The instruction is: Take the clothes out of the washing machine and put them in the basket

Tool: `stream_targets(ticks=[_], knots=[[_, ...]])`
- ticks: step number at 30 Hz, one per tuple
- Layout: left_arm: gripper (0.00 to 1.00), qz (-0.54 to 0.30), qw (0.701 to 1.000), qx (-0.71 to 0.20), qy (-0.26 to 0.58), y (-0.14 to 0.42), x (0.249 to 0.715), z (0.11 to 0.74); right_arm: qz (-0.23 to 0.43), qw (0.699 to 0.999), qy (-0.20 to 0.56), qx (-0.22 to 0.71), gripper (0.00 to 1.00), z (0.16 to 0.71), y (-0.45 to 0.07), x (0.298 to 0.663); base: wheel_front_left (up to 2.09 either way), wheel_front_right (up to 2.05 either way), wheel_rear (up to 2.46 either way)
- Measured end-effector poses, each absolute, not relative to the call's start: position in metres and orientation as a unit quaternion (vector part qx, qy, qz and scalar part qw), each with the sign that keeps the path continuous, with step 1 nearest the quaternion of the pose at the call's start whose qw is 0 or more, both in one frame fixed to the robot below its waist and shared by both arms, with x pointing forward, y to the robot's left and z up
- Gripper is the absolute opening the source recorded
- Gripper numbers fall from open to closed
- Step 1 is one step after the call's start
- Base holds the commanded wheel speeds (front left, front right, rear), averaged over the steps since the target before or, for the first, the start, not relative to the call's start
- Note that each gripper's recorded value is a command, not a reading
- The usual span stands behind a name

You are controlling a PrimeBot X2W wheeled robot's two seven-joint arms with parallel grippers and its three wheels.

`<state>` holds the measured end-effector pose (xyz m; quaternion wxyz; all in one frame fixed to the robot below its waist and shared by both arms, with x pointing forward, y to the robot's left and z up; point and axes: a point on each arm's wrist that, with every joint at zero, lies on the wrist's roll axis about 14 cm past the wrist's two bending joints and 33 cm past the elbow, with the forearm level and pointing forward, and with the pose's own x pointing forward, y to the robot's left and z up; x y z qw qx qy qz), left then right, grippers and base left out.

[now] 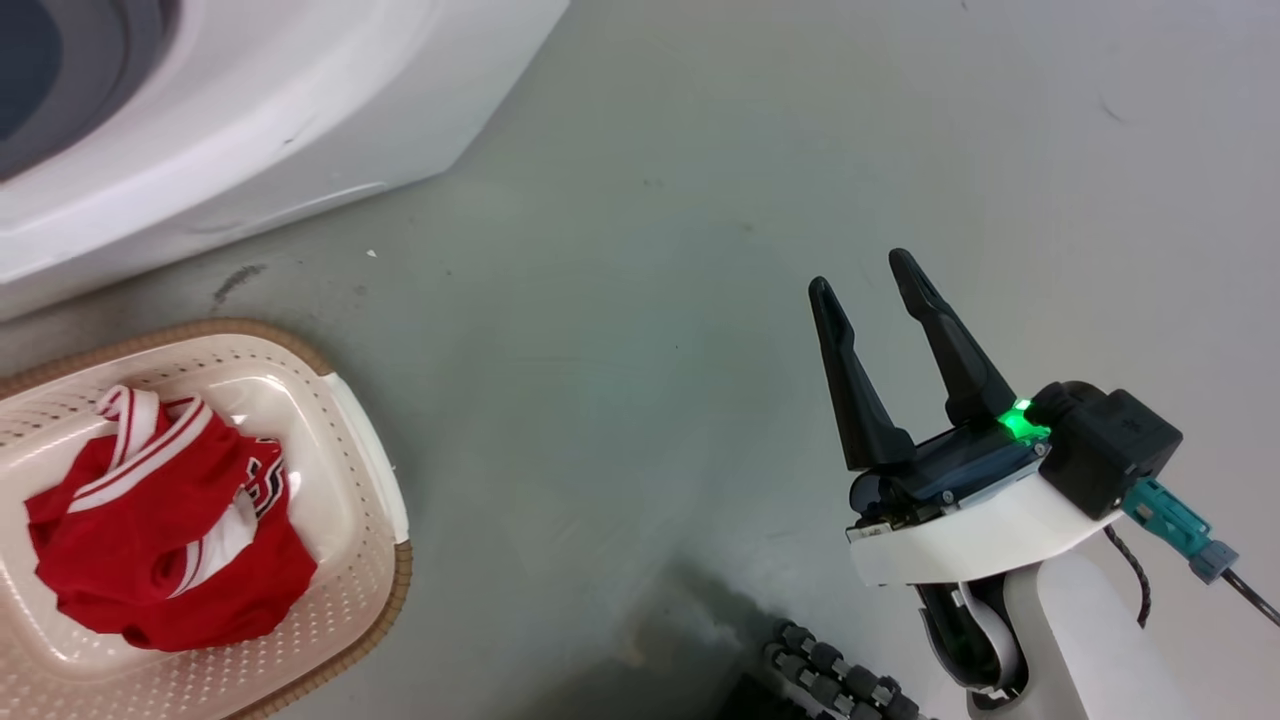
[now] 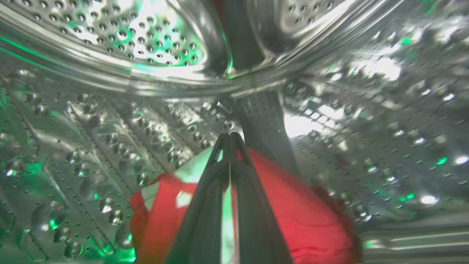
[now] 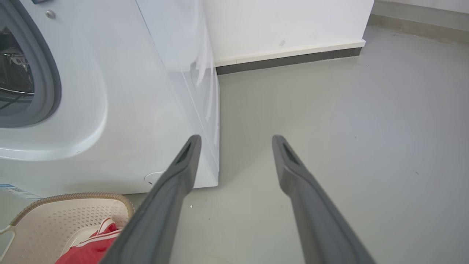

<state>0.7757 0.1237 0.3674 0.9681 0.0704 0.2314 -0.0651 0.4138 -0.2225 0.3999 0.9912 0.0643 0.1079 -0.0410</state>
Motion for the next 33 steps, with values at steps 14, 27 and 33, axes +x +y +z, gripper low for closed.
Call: stream_targets(ticks=[14, 27, 33], knots=[[0.00, -0.083, 0.984, 0.018, 0.157, 0.118, 0.727, 0.407, -0.029, 0.997, 0.052, 0.052, 1.00, 0.442, -0.219, 0.409, 0.00, 0.00, 0.00], [0.00, -0.089, 0.992, -0.021, 0.090, 0.128, 0.660, 0.451, -0.027, 0.998, 0.009, 0.051, 1.00, 0.476, -0.216, 0.387, 0.00, 0.00, 0.00], [0.00, -0.095, 0.994, -0.026, 0.046, 0.133, 0.633, 0.488, -0.018, 0.998, -0.009, 0.053, 1.00, 0.493, -0.210, 0.378, 0.00, 0.00, 0.00]])
